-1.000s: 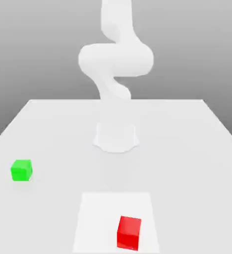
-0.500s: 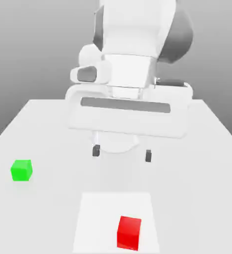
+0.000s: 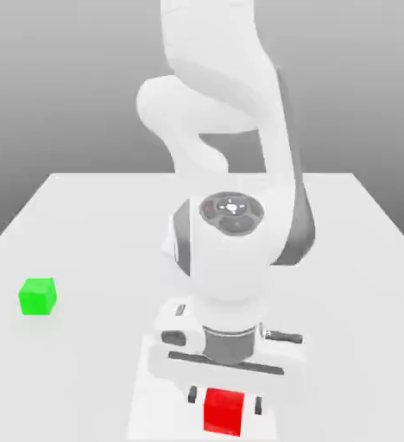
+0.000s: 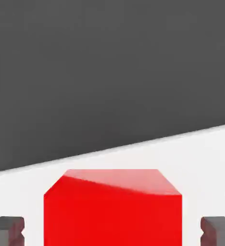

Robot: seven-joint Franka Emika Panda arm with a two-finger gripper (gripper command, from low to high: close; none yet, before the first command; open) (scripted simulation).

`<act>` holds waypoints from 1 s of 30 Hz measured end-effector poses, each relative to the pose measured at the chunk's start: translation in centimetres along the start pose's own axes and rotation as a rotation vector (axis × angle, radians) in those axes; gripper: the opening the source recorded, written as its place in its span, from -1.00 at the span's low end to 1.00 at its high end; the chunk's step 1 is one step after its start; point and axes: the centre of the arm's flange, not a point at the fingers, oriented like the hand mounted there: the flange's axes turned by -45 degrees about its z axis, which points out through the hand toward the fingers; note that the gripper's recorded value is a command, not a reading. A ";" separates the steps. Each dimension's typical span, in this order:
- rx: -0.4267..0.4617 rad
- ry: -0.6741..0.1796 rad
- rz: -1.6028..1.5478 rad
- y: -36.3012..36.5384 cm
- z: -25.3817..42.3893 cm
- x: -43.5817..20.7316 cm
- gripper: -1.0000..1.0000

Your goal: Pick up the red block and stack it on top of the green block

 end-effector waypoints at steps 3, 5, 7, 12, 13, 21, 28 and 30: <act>0.000 0.000 0.000 0.0 0.4 0.0 -1.00; 0.001 0.000 0.001 0.0 -0.9 0.1 -1.00; 0.001 0.000 0.001 0.0 -3.1 0.1 -1.00; -0.008 -0.001 0.096 5.5 -6.6 0.1 -1.00; -0.010 -0.001 0.133 7.5 -6.8 -0.1 -1.00; -0.018 -0.006 0.477 24.6 -8.3 -4.8 -1.00; -0.011 -0.005 0.738 34.5 -9.4 -12.8 -1.00; -0.007 -0.003 0.802 36.4 -9.6 -15.3 -1.00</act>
